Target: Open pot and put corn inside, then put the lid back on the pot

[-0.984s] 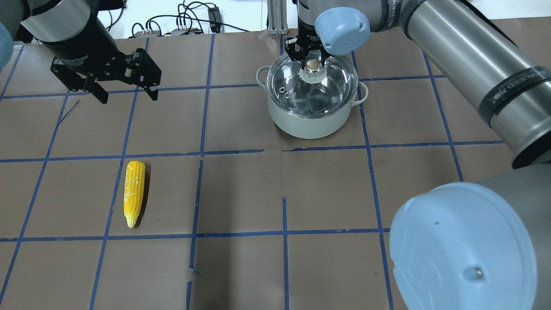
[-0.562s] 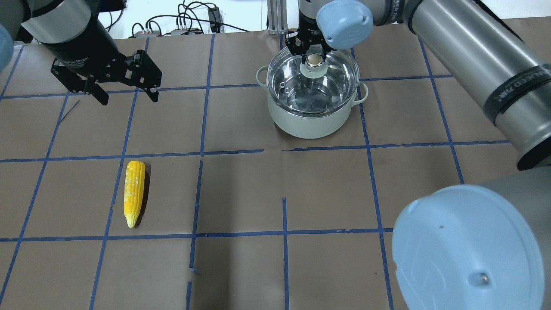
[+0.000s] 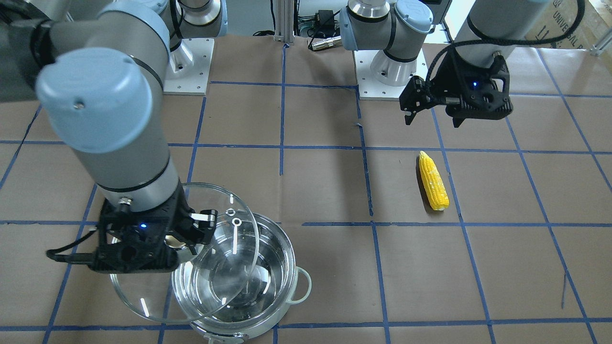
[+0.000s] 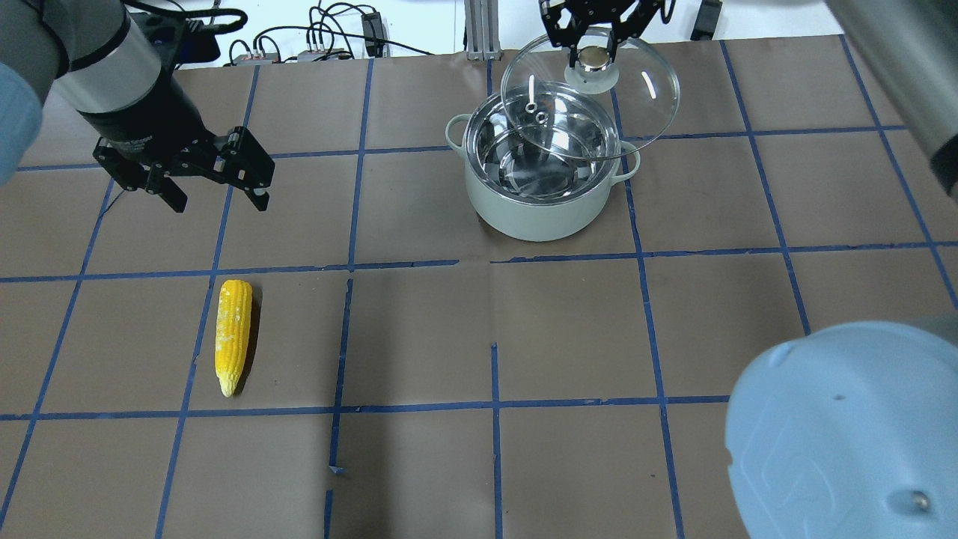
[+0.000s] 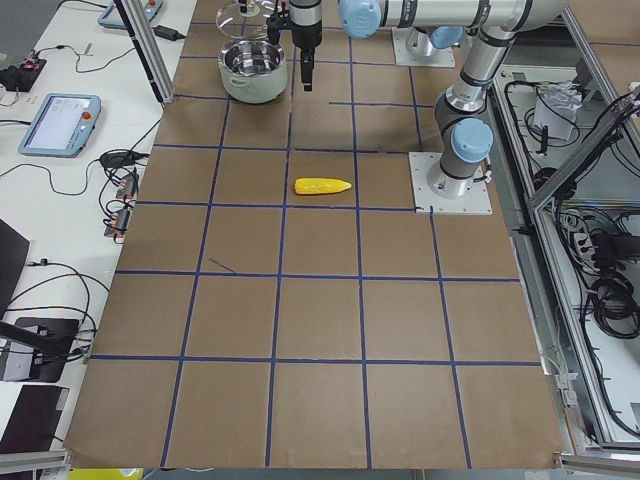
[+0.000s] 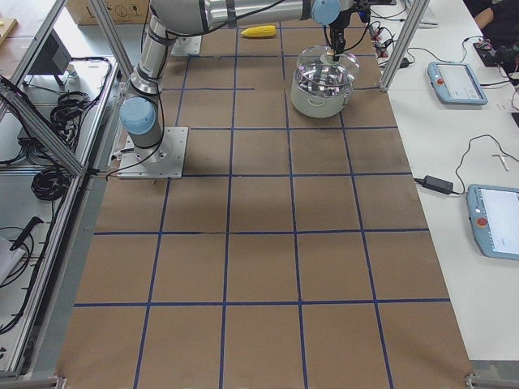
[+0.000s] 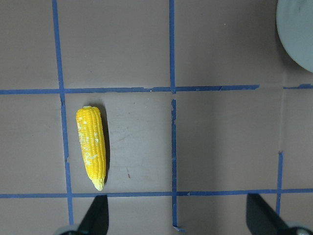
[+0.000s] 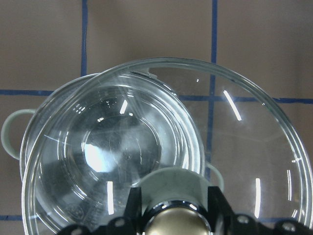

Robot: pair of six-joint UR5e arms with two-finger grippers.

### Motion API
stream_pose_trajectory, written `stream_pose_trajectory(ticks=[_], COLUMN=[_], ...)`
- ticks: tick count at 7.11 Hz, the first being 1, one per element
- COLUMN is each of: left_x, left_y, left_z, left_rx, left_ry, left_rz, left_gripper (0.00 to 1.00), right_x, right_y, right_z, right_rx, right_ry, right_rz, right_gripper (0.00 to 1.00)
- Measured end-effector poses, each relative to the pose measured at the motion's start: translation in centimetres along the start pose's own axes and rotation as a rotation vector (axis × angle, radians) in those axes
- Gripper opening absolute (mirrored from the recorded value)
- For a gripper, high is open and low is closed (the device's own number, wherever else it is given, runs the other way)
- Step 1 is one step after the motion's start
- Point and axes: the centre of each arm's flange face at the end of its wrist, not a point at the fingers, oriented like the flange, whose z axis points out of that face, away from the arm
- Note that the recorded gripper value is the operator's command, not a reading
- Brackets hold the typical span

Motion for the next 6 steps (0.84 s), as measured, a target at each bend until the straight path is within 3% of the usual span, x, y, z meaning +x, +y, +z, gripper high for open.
stream_pose_trajectory(ticks=[2, 3, 6], left_x=[-6.7, -8.8, -10.7], left_y=[-0.1, 0.1, 0.8], left_z=[6.0, 9.9, 18.9], left_rx=[-0.052, -0.046, -0.001], left_ry=[0.034, 0.04, 0.023], left_rz=[0.016, 0.022, 0.038], left_gripper=[1.0, 1.0, 1.0], right_x=[3.4, 4.1, 4.6], right_y=[3.7, 6.0, 12.8], right_z=[-6.1, -8.1, -9.0], right_rx=[-0.036, -0.057, -0.077], right_ry=[0.005, 0.007, 0.008], right_rz=[0.012, 0.012, 0.014], right_gripper=[0.13, 0.13, 0.13])
